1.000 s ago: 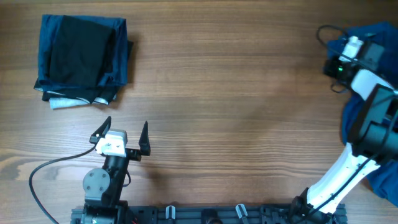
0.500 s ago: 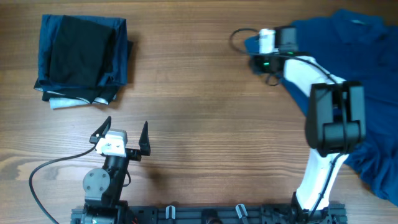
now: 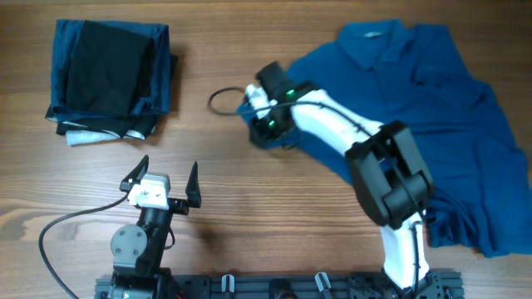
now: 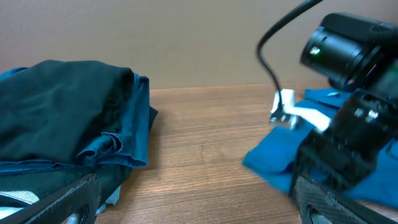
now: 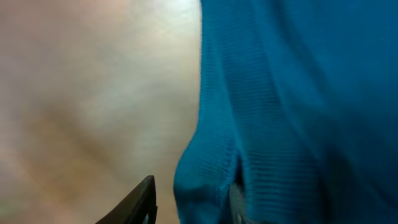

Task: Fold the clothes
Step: 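Drag the blue polo leftward with the right gripper to spread it flat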

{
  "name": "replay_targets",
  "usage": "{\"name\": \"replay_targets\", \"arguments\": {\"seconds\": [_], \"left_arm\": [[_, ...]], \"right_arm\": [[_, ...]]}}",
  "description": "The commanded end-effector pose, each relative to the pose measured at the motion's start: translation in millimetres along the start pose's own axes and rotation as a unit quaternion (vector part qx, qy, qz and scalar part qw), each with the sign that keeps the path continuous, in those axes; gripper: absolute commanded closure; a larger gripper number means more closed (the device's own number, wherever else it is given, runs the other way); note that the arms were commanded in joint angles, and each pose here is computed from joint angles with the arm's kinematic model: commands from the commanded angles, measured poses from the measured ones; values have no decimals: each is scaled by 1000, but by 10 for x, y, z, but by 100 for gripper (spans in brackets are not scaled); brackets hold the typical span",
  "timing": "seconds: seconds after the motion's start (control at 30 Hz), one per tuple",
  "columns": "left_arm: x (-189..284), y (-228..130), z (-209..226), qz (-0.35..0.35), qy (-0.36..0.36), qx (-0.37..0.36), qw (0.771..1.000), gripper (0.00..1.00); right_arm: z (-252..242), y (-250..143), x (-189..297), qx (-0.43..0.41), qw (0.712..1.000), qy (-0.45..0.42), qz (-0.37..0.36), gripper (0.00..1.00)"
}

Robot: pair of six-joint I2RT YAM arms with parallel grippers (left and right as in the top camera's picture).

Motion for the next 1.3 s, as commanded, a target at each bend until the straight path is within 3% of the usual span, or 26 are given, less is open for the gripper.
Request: {"name": "replay_targets", "arguments": {"seconds": [0.0,0.17,0.33,0.57,0.67,0.9,1.07,1.27], "left_arm": [[-3,-25,11,1,6,-10,1000,0],[-3,-25,11,1,6,-10,1000,0],[-3,-25,11,1,6,-10,1000,0],[-3,-25,11,1,6,-10,1000,0],[-3,-25,11,1,6,-10,1000,0],[-3,-25,11,1,6,-10,1000,0],[-3,-25,11,1,6,-10,1000,0],[-1,66,17,-22,9,-29,999,0]], "right_arm": [[547,-286,-361,26,996,61,61,55],[749,-158,-137,49,996,67,33,57],[597,194,733,34,994,69,-72,44],[150,265,1625,-13,987,28,-158,35],[-301,207,1841,-64,983,-36,-170,32],[-1506,-186,2306,-221,955,-85,-180,23],[-2020,-494,2537,-293,930,-118,-186,17],[-2211,-629,2634,-321,919,-126,-192,14]]}}
Point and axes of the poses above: each gripper's point midway between its finger pads, its own x axis back along the fingers, its own z axis along the line the jaws close on, y = z × x, the point moved 5 cm from there along x, back along the fingers, and after that the axes turned 2 degrees about -x, right-handed, at the moved point
